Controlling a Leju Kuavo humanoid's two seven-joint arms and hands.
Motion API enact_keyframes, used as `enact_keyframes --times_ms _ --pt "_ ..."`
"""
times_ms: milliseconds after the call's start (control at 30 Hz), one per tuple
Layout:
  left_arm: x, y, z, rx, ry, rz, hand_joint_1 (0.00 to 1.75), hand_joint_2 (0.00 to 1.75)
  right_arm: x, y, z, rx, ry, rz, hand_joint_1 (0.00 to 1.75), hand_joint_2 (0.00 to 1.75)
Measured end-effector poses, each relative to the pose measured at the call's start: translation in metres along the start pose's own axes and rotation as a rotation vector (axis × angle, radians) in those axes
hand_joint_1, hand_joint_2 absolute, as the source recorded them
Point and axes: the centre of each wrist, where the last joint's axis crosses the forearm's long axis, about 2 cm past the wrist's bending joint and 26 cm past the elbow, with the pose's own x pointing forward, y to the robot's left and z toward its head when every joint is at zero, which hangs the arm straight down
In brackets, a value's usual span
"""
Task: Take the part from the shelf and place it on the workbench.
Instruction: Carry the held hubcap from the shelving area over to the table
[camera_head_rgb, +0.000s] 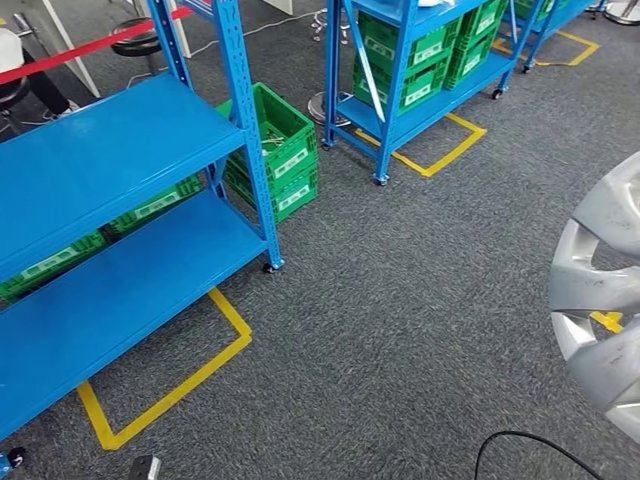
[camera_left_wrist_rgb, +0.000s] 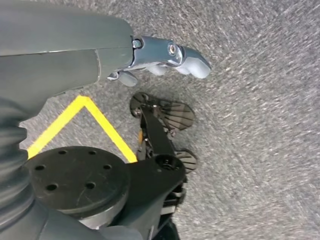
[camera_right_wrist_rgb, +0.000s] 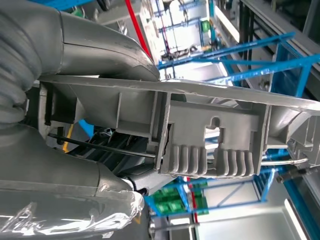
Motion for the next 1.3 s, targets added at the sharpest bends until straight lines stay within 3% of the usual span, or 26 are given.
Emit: enact_keyframes --times_ms 433,767,1300 --pt "0.0 0.003 0.0 0.016 0.008 0.043 0.0 1.75 -0.024 0.005 -0.014 -0.087 -0.008 0.021 1.75 1.75" --pt "0.0 0.005 0.0 0.026 0.008 0.072 0.0 1.75 -0.041 0.012 -0.027 -0.061 0.001 -0.006 1.75 1.75" --pt "-0.001 0.004 0.001 0.046 0.023 0.171 0.0 1.75 -0.023 -0.015 -0.024 -0.25 -0.056 0.01 1.75 1.75"
